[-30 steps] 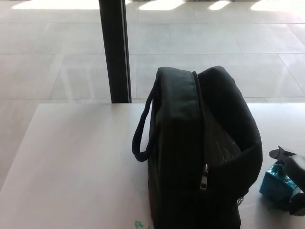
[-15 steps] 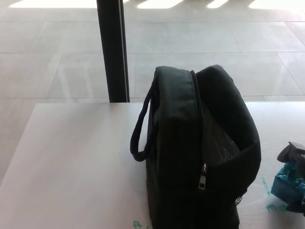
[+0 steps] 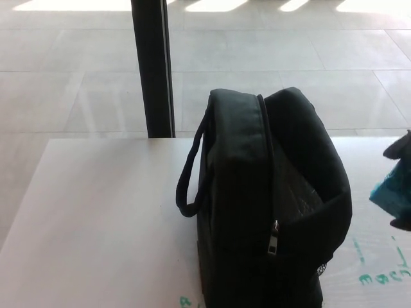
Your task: The robot uses its right hand to pick up the cube kept on the middle of the desk and put it inside the bag next to it
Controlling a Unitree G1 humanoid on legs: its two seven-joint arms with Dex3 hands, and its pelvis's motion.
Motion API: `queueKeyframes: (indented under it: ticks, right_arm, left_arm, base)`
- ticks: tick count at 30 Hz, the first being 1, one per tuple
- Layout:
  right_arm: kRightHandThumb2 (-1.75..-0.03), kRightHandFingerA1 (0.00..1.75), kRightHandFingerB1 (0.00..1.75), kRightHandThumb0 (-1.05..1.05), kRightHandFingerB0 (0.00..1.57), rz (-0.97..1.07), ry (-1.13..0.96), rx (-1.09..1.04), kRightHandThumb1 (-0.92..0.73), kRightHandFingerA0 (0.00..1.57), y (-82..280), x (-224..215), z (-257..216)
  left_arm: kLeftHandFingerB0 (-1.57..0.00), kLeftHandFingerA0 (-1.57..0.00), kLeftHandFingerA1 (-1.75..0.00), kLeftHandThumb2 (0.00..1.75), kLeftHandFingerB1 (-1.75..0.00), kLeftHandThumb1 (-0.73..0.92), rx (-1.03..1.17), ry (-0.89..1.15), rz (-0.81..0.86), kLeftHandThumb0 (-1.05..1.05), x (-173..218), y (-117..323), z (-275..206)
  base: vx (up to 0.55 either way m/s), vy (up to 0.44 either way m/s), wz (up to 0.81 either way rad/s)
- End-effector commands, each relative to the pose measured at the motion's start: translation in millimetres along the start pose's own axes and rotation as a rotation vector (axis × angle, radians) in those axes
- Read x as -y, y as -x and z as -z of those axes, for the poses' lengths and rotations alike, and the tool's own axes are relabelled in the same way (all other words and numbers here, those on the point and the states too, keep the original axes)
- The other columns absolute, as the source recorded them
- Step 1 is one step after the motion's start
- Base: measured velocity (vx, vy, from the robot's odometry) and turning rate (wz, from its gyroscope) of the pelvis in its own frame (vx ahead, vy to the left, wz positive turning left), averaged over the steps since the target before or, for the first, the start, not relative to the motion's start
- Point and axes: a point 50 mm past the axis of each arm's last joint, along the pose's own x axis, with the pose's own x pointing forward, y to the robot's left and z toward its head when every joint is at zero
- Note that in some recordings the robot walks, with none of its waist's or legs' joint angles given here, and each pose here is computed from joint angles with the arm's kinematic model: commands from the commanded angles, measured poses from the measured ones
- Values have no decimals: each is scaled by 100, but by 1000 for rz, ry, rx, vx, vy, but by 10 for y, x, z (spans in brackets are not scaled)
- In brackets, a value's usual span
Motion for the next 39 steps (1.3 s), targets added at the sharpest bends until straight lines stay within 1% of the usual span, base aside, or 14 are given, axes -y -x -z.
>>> queueKeyframes:
  ticks: [1,3,5,8,9,21,24,27,28,29,30,36,37,39]
  right_arm:
    - [-116,175,155,-16,69,66,-49,72,-50,83,-103,336,-136]
    - [-117,175,151,-10,70,116,-100,107,-49,90,-191,496,-271]
    - [-115,175,160,-12,72,122,-119,124,-52,82,-245,598,-393]
    - [-116,175,154,-14,76,135,-118,198,-49,85,-286,686,-529]
    - [-105,175,159,-18,70,123,-123,229,-56,82,-333,742,-726]
    - [-118,172,155,-19,78,30,-121,464,-49,89,-197,626,-1289]
    - [-121,175,156,-20,79,-9,-119,488,-49,91,-151,553,-1328]
    - [-121,175,154,-19,80,-94,-67,519,-48,93,-75,410,-1367]
    - [-116,140,125,-27,100,-113,-60,528,-48,121,-54,360,-1357]
    - [-116,140,125,-27,100,-118,-56,537,-48,121,-43,340,-1351]
    - [-115,175,155,-20,78,-151,-43,535,-48,91,-19,281,-1322]
    - [-100,175,154,-16,76,-243,45,515,-49,88,46,197,-1251]
    - [-84,165,110,-20,82,-287,78,505,-61,86,58,150,-1225]
    - [-84,165,110,-20,82,-333,93,487,-61,86,64,117,-1203]
  left_arm:
    - [-22,-23,-49,62,-39,74,-6,-26,-16,-75,-65,37,35]
    - [-22,-20,-48,62,-39,75,-3,-52,-8,-75,-71,51,42]
    - [-23,-22,-48,61,-39,70,-9,-3,-18,-75,-73,48,48]
    - [-23,-24,-48,61,-38,71,-27,4,-13,-78,-67,47,75]
    - [-20,-20,-47,62,-38,73,-22,-14,2,-77,-67,51,67]
    - [-23,-22,-47,62,-38,72,-34,-21,-10,-80,-62,40,75]
    - [-26,-31,-50,61,-40,72,-34,4,-11,-77,-55,34,81]
    - [-23,-25,-51,61,-40,72,-23,2,-2,-76,-45,48,80]
    - [-21,-24,-50,61,-39,71,-25,10,1,-76,-40,55,100]
    - [-21,-24,-50,61,-39,71,-24,20,2,-76,-40,54,103]
    - [-21,-19,-48,61,-38,70,-26,35,-11,-74,-34,44,109]
    - [-19,-23,-50,61,-38,71,-36,35,17,-76,-41,38,118]
    - [-22,-26,-56,94,-48,59,-40,-24,16,-82,-45,39,112]
    - [-22,-26,-56,94,-48,59,-43,-99,20,-82,-48,45,100]
  base:
    - [0,0,0]
    - [0,0,0]
    - [0,0,0]
    - [0,0,0]
    - [0,0,0]
    - [0,0,0]
    - [0,0,0]
    - [0,0,0]
    - [0,0,0]
    - [0,0,0]
    - [0,0,0]
    - [0,0,0]
    - [0,0,0]
    - [0,0,0]
